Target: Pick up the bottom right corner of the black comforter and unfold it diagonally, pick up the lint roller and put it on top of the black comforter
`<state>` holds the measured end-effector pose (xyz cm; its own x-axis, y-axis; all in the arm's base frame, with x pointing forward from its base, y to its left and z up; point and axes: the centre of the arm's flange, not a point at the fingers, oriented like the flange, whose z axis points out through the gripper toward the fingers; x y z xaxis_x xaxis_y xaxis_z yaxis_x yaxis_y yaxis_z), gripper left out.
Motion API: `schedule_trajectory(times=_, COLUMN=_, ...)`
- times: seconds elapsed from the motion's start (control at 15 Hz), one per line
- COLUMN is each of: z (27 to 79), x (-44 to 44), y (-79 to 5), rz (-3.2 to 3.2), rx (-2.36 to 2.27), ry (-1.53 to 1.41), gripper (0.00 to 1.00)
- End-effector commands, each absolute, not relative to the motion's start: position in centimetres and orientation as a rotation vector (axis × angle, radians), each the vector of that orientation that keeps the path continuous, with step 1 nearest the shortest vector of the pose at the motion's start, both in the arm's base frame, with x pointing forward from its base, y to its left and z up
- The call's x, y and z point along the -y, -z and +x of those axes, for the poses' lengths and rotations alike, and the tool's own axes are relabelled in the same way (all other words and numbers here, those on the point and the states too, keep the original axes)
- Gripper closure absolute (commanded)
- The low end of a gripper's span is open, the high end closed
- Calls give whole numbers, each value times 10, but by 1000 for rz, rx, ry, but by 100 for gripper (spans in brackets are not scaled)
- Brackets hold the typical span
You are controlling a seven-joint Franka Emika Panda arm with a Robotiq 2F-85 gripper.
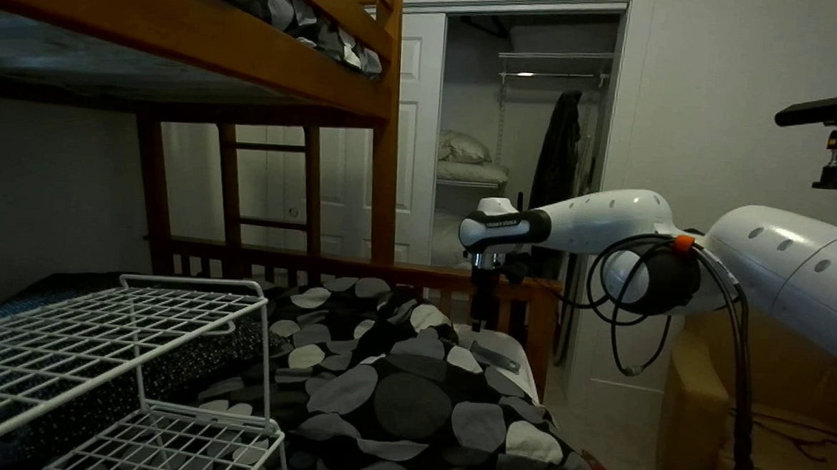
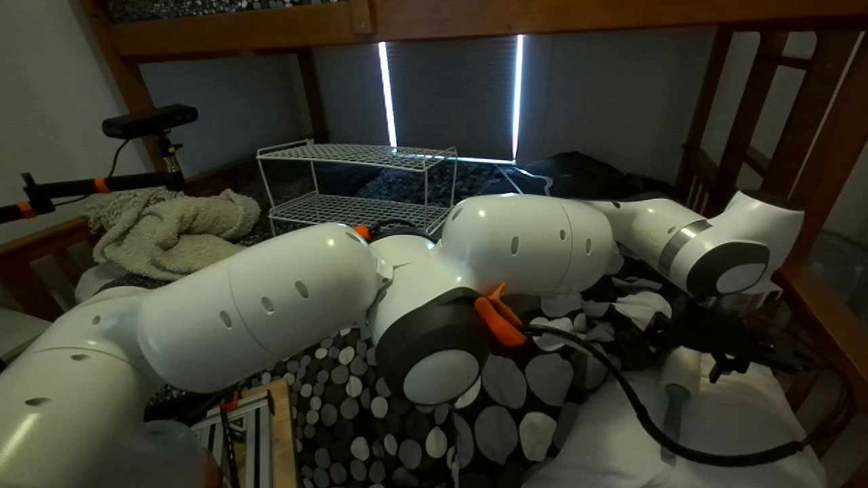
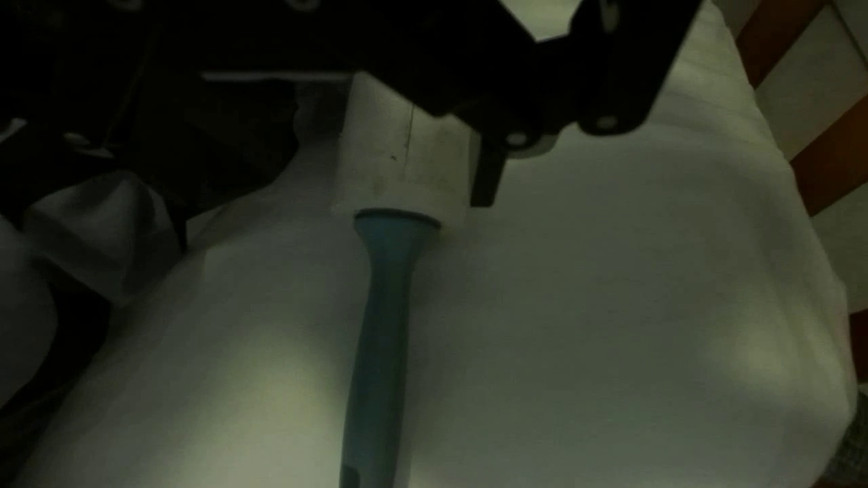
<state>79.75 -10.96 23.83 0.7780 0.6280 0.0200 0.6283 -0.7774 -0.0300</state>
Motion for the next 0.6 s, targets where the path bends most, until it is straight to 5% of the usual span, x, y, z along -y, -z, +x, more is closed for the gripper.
schedule_trajectory(times=0.0, z=819, x=104, y=-207, rz=-2949, rx=1127, ry=70, gripper=0)
schedule_trajectory(times=0.27, z=829, x=103, y=-190, rz=-2990, rx=1185, ry=221, gripper=0)
schedule_trajectory(times=0.53, z=837, x=99, y=-183, rz=-2978, rx=1175, ry=351, gripper=42)
